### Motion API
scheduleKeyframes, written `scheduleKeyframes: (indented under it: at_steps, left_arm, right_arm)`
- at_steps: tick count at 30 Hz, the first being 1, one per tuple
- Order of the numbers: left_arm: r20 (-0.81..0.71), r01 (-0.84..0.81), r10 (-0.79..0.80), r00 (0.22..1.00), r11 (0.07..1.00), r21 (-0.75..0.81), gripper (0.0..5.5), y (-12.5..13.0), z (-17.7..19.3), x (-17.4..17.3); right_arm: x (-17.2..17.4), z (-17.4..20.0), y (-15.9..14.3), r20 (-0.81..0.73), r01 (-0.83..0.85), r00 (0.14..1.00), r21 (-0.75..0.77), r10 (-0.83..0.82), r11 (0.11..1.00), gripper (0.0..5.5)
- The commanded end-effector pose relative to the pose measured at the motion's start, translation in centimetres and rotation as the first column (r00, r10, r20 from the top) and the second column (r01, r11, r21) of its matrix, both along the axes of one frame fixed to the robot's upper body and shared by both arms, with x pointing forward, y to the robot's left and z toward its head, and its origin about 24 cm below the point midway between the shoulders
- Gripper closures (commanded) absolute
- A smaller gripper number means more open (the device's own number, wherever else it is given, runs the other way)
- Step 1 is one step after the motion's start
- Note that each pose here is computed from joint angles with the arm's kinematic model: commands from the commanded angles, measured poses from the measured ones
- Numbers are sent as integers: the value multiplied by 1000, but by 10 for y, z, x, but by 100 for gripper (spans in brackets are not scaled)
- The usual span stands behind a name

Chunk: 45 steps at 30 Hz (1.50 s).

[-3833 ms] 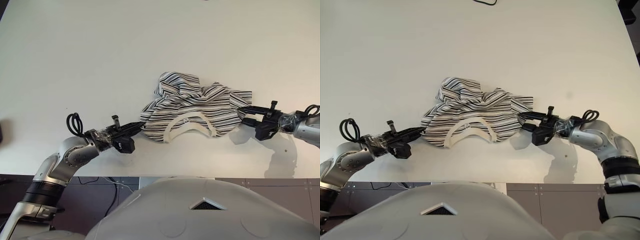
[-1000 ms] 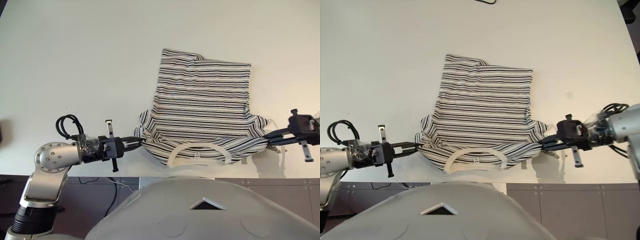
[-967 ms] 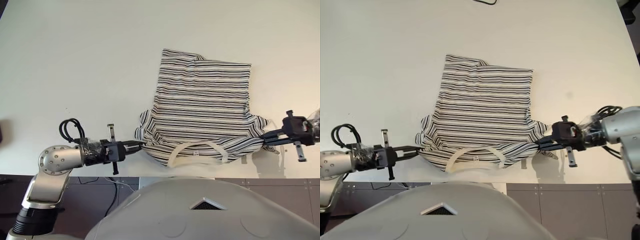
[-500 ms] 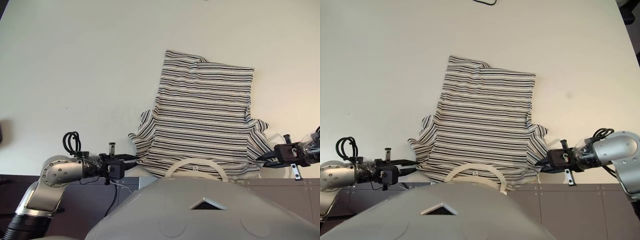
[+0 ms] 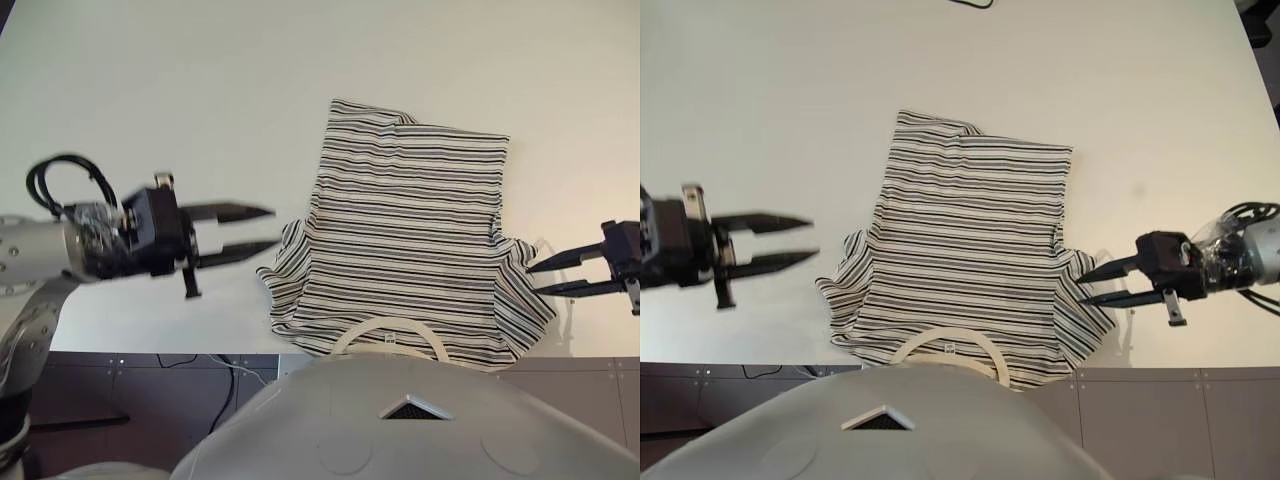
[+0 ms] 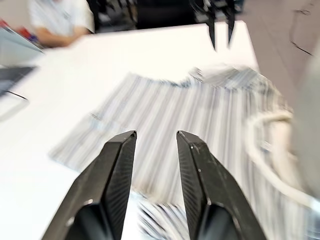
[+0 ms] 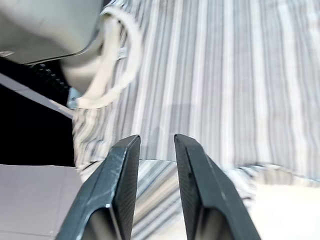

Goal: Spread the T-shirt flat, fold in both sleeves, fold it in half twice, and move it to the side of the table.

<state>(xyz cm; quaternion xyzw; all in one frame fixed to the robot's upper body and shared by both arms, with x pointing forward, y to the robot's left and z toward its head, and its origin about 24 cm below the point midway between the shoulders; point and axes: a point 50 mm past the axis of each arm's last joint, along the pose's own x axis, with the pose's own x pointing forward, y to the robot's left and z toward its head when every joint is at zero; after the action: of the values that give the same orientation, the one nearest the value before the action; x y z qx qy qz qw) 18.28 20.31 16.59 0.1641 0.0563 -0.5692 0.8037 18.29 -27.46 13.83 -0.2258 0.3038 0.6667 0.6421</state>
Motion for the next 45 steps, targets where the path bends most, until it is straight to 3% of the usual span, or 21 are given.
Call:
scheduleKeyframes:
  at_steps: [1,5,7,12,17,20,23,28,32,35,40,45]
  left_arm:
    - [192,-93,57,980,979,181,404,-41,-55,54]
    - [259,-88,15,966,958,273,404,-82,-104,86]
    - [287,-70,-34,957,937,344,404,-90,-121,98]
    - [242,60,-216,946,850,524,404,-69,-163,88]
    - [112,168,-303,946,758,631,404,-25,-181,60]
    - [45,177,-280,959,715,676,404,4,-186,45]
    - [46,135,-226,973,719,681,404,14,-183,41]
    - [69,123,-217,974,757,641,404,4,-171,36]
    - [70,134,-225,972,771,623,404,-5,-163,32]
    - [62,135,-220,973,772,621,404,-6,-161,27]
    - [31,148,-217,976,757,636,404,-2,-161,19]
    - [11,162,-221,975,745,647,404,2,-159,15]
  right_arm:
    - [61,-9,13,290,124,951,-25,-112,992,426]
    - [95,-38,54,443,134,888,7,-123,991,426]
    - [107,-53,76,461,137,876,41,-140,990,426]
    - [119,-85,95,448,173,877,42,-173,984,426]
    - [127,-93,100,467,229,850,89,-243,969,426]
    - [129,-81,108,485,227,820,210,-303,951,426]
    - [130,-73,112,494,225,801,273,-337,935,426]
    - [124,-98,107,467,251,830,176,-305,952,426]
    - [100,-123,103,366,137,919,58,-149,989,426]
    - [83,-117,96,266,28,963,49,-40,998,426]
    - [78,-95,98,227,-25,974,87,4,996,426]
    - [50,-110,83,97,-79,992,-28,81,996,426]
